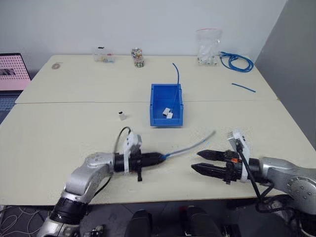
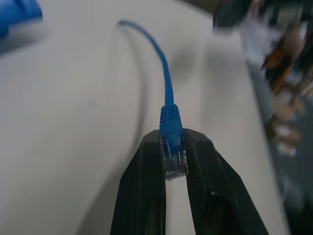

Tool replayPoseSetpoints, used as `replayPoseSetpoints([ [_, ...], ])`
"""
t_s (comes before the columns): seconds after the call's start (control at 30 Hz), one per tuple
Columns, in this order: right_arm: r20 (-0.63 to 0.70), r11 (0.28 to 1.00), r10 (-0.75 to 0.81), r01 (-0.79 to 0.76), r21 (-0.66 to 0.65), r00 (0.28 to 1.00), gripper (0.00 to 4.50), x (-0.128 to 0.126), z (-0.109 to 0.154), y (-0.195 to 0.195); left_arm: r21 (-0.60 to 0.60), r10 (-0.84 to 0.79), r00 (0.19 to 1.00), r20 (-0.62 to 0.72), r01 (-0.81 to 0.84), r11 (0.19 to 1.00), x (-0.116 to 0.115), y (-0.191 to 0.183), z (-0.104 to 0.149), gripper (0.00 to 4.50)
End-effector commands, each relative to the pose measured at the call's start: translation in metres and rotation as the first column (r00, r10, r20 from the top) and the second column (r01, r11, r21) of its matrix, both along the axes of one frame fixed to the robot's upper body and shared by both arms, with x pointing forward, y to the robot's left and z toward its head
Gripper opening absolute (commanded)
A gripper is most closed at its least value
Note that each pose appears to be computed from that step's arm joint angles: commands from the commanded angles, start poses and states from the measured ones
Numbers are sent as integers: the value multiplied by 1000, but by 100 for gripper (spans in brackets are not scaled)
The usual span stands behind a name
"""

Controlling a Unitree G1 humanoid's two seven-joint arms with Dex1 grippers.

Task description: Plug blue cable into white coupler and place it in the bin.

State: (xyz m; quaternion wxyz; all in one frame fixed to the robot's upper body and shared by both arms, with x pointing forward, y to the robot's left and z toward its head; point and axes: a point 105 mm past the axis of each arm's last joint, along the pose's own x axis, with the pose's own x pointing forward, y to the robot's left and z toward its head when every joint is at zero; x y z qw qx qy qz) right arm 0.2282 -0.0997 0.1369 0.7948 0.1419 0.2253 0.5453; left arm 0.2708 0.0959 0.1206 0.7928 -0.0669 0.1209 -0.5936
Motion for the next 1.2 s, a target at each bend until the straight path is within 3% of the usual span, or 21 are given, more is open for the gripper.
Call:
replayPoseSetpoints([
  [0.03,-88,994,-2,12,109,996,418,8,5,11,-127,36,998,-58,-44,991,-3,-12,34,27],
  [0.33,-214,945,31,41,325,976,418,29,34,34,-93,-3,998,-68,-3,996,-32,-21,34,27],
  [0.67,-261,952,108,-23,306,959,418,15,31,46,-101,39,999,-35,-43,994,-25,-21,40,27],
  [0.9,-264,950,62,24,310,963,418,24,33,46,-112,17,1000,-25,-20,994,-26,-29,42,27],
  [1.2,-274,942,35,60,330,961,218,26,37,46,-125,16,1000,-16,-18,992,-23,-31,45,27],
])
